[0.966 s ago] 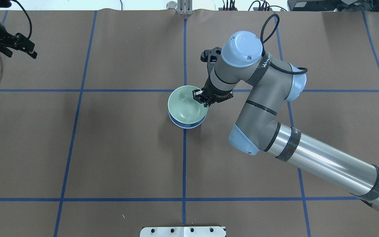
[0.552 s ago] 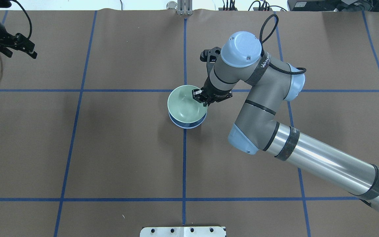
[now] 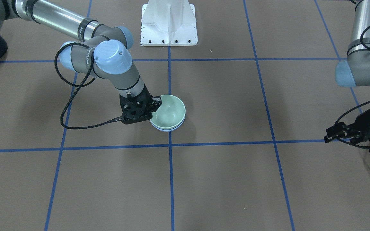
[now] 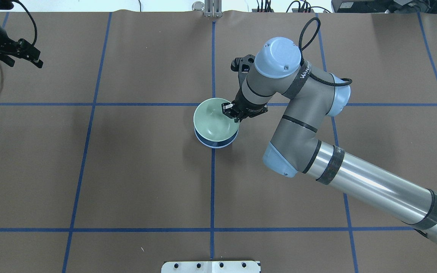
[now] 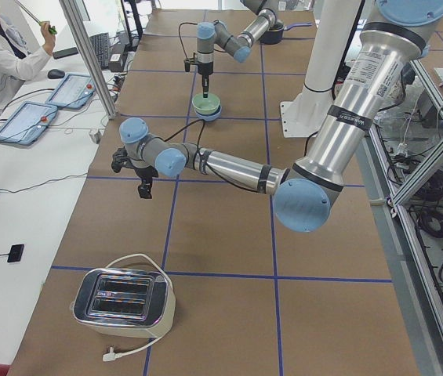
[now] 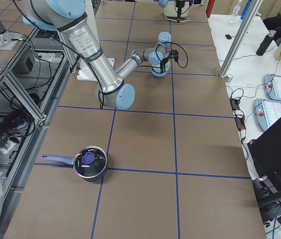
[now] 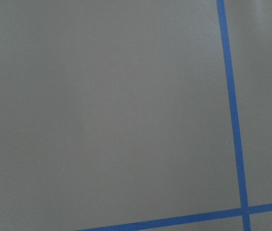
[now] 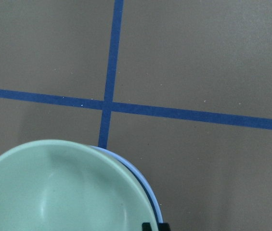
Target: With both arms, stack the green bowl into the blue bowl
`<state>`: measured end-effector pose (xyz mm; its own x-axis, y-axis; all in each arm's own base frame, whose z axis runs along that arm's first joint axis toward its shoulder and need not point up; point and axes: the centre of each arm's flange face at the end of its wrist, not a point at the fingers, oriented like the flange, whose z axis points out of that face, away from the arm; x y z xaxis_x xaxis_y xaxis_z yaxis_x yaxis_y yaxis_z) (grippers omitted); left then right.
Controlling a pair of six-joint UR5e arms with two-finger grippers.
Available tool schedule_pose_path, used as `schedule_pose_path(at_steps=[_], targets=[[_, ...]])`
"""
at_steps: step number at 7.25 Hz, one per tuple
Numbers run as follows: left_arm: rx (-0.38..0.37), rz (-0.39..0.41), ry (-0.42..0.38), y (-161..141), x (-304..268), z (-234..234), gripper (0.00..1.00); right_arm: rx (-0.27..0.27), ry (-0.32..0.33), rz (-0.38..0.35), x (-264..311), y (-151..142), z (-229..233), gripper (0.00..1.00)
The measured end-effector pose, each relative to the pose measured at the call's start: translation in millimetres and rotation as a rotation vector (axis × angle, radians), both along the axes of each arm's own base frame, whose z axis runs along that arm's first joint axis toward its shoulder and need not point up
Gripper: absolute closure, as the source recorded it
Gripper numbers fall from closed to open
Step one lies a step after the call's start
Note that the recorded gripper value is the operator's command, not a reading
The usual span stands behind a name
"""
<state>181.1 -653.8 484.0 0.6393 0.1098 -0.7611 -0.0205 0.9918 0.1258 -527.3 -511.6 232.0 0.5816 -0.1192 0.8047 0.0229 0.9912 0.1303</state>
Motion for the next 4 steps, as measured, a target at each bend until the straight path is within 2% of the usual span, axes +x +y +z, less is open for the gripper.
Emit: schedule_pose_path(at_steps=[4], targets=[[0.000, -0.001, 0.000, -0.2, -0.8, 0.0, 0.03, -0.002, 0.001, -0.002, -2.9, 2.7, 0.3, 0.88]])
